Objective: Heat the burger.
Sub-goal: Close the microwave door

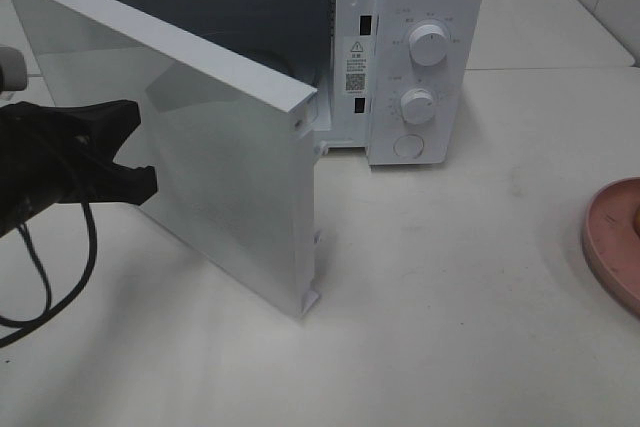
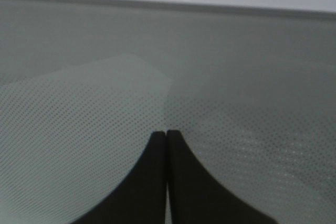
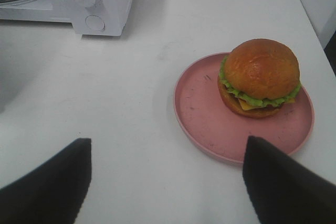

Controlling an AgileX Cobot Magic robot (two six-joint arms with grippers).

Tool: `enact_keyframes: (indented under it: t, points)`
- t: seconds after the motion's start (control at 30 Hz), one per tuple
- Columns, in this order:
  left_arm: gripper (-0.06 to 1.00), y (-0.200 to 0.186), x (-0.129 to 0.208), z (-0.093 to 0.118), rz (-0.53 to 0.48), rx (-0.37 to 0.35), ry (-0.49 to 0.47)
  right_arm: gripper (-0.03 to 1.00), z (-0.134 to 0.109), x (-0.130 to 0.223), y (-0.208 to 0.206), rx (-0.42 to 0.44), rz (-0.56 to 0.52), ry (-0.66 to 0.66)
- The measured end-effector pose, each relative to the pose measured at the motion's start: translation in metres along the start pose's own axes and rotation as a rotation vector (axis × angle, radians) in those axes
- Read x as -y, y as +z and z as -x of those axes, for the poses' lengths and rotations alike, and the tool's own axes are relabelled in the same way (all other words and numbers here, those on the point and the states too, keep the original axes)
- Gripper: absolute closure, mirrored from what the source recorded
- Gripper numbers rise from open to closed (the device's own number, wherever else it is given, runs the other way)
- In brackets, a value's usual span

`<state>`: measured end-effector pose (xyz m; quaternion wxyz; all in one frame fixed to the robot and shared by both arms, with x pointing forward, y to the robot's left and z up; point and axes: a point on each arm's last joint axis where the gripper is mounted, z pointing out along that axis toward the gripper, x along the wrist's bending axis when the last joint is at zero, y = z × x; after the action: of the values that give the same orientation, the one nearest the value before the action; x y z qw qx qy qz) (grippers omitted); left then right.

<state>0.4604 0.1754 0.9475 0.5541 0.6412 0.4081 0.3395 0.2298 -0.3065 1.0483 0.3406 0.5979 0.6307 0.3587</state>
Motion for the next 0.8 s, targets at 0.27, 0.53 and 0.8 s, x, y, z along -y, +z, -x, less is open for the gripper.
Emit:
enact_keyframes:
  t: [0.27,0.53,0.8]
  points:
    - [0.94,0.023,0.001,0.018,-0.006,-0.06,-0.009,0.2,0.0,0.0,0.0,0.0,0.0,0.0]
    - [0.94,0.057,-0.007,0.033,0.01,-0.159,-0.041,0.21,0.0,0.0,0.0,0.0,0.0,0.0]
    - [0.94,0.086,-0.016,0.037,0.011,-0.22,-0.066,0.21,0.0,0.0,0.0,0.0,0.0,0.0]
